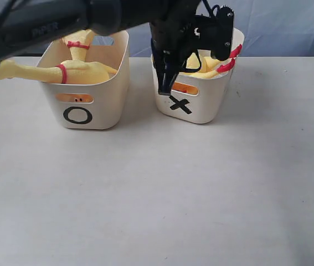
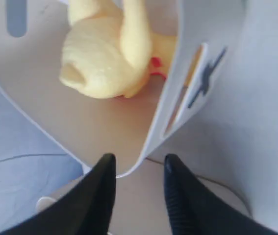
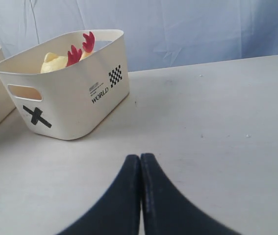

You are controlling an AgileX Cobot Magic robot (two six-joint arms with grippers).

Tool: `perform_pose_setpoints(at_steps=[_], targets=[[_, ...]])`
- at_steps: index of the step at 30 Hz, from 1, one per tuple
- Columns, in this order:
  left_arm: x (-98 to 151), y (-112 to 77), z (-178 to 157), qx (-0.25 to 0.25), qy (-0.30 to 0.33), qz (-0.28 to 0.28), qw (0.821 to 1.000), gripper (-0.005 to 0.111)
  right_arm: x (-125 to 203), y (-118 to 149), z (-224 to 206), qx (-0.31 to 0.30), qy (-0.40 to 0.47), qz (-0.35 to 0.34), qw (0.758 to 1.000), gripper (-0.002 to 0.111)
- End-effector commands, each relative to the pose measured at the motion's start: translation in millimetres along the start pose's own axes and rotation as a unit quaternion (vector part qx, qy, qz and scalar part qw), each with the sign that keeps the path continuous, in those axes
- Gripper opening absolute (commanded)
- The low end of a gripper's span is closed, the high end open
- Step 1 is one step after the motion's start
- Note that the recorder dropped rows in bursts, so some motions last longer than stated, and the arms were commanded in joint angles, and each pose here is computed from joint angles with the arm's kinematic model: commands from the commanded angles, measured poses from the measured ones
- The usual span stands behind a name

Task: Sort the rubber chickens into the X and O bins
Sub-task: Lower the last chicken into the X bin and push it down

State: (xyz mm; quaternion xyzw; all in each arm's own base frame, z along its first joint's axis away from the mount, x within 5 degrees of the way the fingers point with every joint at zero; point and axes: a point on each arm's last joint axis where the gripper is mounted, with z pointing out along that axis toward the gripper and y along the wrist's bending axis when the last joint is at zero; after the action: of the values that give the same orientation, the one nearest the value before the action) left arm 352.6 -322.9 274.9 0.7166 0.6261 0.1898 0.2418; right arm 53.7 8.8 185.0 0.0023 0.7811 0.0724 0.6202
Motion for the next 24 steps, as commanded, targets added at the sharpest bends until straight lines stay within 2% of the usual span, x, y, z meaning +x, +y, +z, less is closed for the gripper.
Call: perform_pose_setpoints(at_steps=[1,5,9,12,14,16,17,18,19,24], targets=[[9,2.5,-15,0.071,-0.078,0.02,0.994,0.047,-1,0,0,-0.002,-0.007,-0.001,1.0,-0.001],[27,8.0,6,0.087,-0.071,0.018,0.993,0.054,-1,0,0,-0.002,-0.007,-0.001,1.0,-0.001],[33,13.7,36,0.061,-0.087,0.039,0.994,0.054,-1,0,0,-0.002,-0.007,-0.001,1.0,-0.001],[29,5.0,66,0.068,-0.087,0.05,0.993,0.052,-1,0,0,-0.002,-0.007,-0.001,1.0,-0.001],[30,2.1,73,0.072,-0.076,0.053,0.993,0.047,-1,0,0,-0.002,-0.007,-0.001,1.0,-0.001],[32,0.8,77,0.074,-0.061,0.048,0.994,0.032,-1,0,0,-0.002,-0.007,-0.001,1.0,-0.001],[36,1.7,77,0.068,-0.037,0.038,0.996,0.012,-1,0,0,-0.002,-0.007,-0.001,1.0,-0.001],[36,3.0,75,0.061,-0.027,0.022,0.998,0.0,-1,0,0,-0.002,-0.007,-0.001,1.0,-0.001],[36,4.3,69,0.05,-0.005,-0.016,0.999,0.0,-1,0,0,-0.002,-0.007,-0.001,1.0,-0.001],[31,-2.9,53,0.074,0.029,-0.085,0.993,0.0,-1,0,0,-0.002,-0.007,-0.001,1.0,-0.001]])
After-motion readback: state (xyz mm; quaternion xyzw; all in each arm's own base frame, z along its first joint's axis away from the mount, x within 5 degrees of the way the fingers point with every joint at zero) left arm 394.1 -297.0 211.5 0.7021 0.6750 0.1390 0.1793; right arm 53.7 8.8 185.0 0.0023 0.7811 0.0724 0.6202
